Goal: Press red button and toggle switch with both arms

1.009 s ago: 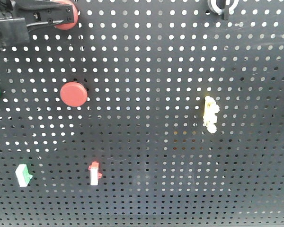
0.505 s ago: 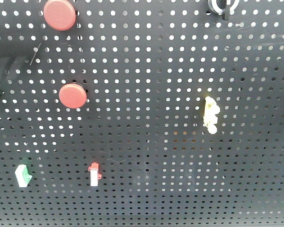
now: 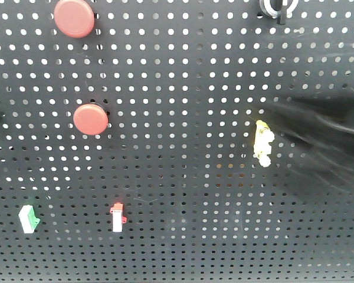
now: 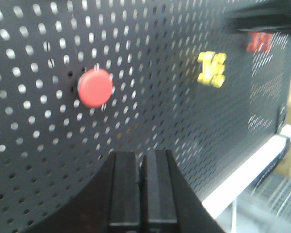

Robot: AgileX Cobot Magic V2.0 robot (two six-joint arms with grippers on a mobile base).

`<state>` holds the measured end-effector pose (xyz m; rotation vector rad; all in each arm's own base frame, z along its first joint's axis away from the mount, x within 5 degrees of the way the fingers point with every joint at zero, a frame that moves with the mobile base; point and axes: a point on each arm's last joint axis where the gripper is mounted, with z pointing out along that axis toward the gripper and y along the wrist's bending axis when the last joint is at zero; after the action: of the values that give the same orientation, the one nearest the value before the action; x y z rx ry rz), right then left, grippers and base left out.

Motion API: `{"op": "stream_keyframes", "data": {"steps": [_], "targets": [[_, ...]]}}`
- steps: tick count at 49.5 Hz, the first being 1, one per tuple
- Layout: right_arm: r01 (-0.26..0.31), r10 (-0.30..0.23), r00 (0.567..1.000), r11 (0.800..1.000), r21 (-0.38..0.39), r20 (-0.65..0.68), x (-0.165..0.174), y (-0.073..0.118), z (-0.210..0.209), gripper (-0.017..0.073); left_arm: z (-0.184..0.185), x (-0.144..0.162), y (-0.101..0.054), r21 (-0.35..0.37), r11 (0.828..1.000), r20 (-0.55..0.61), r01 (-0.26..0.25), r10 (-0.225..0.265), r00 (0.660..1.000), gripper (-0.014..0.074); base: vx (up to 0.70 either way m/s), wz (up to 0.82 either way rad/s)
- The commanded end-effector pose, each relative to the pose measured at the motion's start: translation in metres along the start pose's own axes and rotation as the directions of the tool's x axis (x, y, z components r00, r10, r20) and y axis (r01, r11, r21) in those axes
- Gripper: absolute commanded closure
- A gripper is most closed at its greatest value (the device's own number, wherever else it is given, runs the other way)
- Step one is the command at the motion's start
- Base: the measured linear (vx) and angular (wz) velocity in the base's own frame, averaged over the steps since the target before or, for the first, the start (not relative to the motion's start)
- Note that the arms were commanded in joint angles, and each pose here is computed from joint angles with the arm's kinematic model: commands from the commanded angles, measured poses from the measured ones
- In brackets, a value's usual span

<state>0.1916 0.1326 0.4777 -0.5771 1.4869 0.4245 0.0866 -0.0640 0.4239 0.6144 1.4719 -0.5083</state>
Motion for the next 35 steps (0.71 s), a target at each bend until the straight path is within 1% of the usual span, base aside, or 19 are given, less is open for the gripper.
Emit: {"op": "stream_keyframes", "data": {"steps": [1,11,16,22,27,30,32,35], "targets": [[0.0,-0.006,0.985,0.999,0.035,0.175,-0.04,-0.005,-0.001,0.0562,-0.006,-0.012,0.0,-0.025,0.999,0.075,0.038,-0.036,0.997,0.0592,0.0,0.0],[0.008,-0.014,0.981,1.0,0.028,0.194,-0.063,-0.007,0.012,0.0562,-0.006,-0.011,-0.002,-0.003,0.999,0.061,0.038,-0.038,0.997,0.0592,0.0,0.0],[0.014,-0.019,0.983,1.0,0.025,0.182,-0.064,-0.008,0.017,0.0562,-0.006,-0.011,-0.002,-0.001,0.998,0.06,0.059,-0.059,0.996,0.0592,0.0,0.0],[0.029,-0.034,0.986,0.999,0.035,0.164,-0.062,-0.009,0.019,0.0562,-0.006,-0.011,-0.002,0.0,0.998,0.06,0.062,-0.061,0.996,0.0592,0.0,0.0],[-0.02,0.008,0.99,0.996,0.086,0.141,-0.059,-0.022,0.018,0.0562,-0.006,-0.011,-0.003,0.002,0.998,0.058,0.061,-0.061,0.996,0.0592,0.0,0.0],[-0.06,0.045,0.991,0.991,0.122,0.122,-0.056,-0.033,0.017,0.0562,-0.006,-0.01,-0.003,0.005,0.998,0.056,0.061,-0.061,0.997,0.0592,0.0,0.0],[-0.07,0.054,0.992,0.986,0.148,0.112,-0.055,-0.04,0.015,0.0562,-0.006,-0.01,-0.003,0.005,0.998,0.056,0.061,-0.061,0.997,0.0592,0.0,0.0],[-0.068,0.051,0.994,0.982,0.177,0.097,-0.054,-0.047,0.01,0.0562,-0.006,-0.01,-0.003,0.01,0.998,0.054,0.063,-0.063,0.997,0.0592,0.0,0.0]]}}
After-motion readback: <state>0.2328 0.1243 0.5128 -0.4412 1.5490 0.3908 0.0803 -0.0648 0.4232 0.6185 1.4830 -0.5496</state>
